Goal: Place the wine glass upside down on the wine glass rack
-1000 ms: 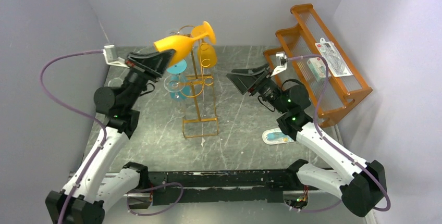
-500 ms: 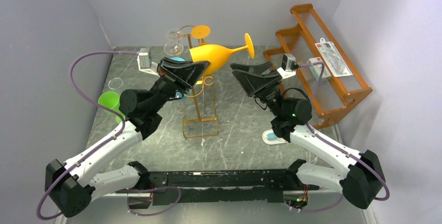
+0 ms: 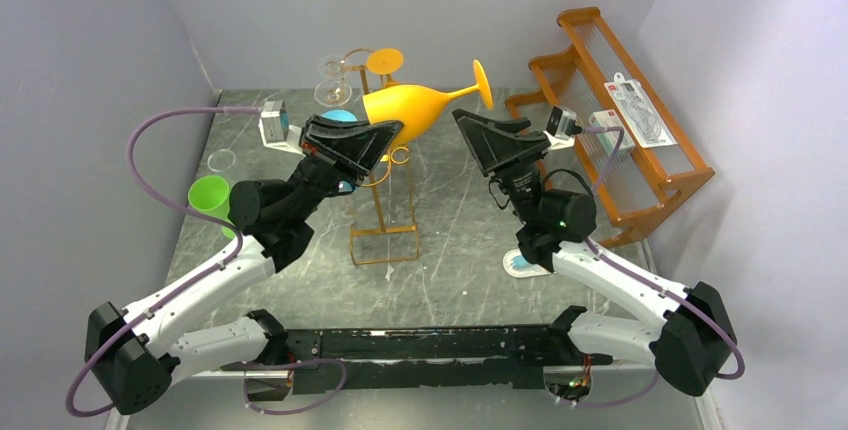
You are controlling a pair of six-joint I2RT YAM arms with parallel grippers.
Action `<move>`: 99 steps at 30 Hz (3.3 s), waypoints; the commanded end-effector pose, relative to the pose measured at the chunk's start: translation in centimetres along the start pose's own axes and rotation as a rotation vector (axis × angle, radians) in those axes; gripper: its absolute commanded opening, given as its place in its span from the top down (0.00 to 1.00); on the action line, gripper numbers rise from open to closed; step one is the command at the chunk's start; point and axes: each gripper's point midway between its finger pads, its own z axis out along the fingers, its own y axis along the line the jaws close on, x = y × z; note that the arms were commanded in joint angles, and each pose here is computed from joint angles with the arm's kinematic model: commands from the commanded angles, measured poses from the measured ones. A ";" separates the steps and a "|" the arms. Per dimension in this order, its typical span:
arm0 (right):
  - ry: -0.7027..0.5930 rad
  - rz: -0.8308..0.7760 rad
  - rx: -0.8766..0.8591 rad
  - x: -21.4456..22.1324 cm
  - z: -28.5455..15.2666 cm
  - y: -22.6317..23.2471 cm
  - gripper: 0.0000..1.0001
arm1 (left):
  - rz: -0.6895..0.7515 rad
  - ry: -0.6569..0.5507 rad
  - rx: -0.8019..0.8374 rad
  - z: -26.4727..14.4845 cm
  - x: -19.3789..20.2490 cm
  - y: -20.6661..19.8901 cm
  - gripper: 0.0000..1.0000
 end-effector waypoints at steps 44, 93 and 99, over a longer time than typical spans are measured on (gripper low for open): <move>0.005 -0.039 -0.043 -0.4 4.8 1.6 1.00 | 0.056 0.096 0.112 -1.7 2.1 -2.1 0.88; 0.349 -1.084 0.427 -2.8 1.8 -15.6 1.00 | 0.653 0.246 -0.887 -12.8 -10.5 5.8 0.22; 0.433 -1.119 0.300 -0.4 3.1 -16.7 1.00 | 0.635 0.258 -0.872 -12.7 -9.9 5.9 0.22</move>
